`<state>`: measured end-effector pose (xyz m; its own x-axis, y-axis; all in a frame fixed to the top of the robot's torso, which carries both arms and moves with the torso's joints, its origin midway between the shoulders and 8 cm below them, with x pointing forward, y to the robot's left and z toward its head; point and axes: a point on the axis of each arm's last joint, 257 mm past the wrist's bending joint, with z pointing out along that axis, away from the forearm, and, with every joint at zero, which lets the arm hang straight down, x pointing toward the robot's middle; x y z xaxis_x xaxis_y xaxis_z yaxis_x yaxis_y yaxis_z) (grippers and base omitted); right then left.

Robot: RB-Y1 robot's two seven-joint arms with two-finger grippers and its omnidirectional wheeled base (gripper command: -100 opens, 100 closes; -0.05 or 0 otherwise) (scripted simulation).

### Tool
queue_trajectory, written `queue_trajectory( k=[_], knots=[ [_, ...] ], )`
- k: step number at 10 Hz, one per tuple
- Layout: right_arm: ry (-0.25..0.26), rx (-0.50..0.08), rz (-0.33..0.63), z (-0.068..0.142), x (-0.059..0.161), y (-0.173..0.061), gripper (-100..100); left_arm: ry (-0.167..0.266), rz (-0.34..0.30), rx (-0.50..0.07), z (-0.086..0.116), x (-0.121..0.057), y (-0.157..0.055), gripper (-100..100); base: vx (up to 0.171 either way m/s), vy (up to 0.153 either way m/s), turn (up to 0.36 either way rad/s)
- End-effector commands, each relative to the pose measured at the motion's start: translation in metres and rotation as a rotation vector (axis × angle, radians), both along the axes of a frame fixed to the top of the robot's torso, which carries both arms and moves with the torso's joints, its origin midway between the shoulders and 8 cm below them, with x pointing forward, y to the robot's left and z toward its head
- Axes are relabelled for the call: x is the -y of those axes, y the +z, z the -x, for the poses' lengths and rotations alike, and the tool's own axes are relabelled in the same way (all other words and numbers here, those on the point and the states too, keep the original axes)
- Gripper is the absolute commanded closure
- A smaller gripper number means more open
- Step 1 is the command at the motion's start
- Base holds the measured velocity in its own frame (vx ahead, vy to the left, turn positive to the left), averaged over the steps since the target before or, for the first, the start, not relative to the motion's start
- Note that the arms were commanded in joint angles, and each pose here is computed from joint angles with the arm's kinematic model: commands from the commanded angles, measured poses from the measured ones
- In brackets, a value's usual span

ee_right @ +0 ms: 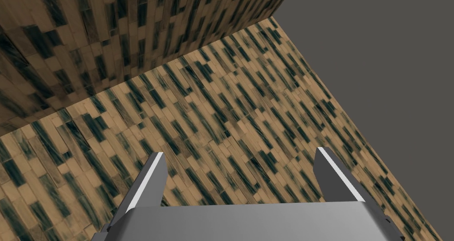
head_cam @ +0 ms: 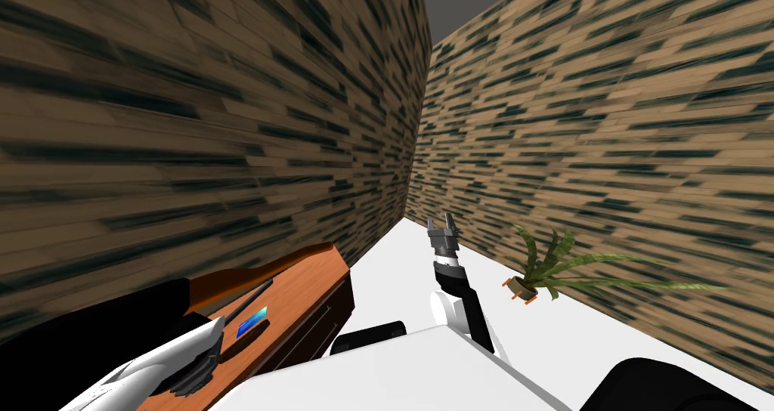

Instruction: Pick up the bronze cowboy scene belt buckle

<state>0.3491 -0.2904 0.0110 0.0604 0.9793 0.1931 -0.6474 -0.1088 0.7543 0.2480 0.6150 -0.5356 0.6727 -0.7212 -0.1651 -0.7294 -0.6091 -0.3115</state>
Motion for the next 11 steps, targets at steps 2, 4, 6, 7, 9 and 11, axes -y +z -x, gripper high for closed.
queue_trajectory(
  k=[2,4,6,7,9,11],
  knots=[
    [0.0,0.0,0.0,0.0,0.0,0.0,0,0.045,0.027,-0.045,0.016,-0.002,0.002,-100,0.033,-0.005,-0.092],
    [0.0,0.0,0.0,0.0,0.0,0.0,0,0.052,0.031,-0.057,0.023,-0.001,0.0,-100,0.024,-0.008,-0.041],
    [0.0,0.0,0.0,0.0,0.0,0.0,0,0.104,0.066,-0.1,0.034,0.0,0.002,-100,0.038,-0.013,-0.147],
    [0.0,0.0,0.0,0.0,0.0,0.0,0,0.119,0.073,-0.122,0.046,0.002,-0.002,-100,0.05,-0.009,-0.051],
    [0.0,0.0,0.0,0.0,0.0,0.0,0,0.148,0.094,-0.149,0.056,0.004,-0.002,-100,0.043,-0.009,-0.054],
    [0.0,0.0,0.0,0.0,0.0,0.0,0,0.19,0.127,-0.185,0.067,0.01,0.0,-100,0.043,-0.012,-0.104]
  ],
)
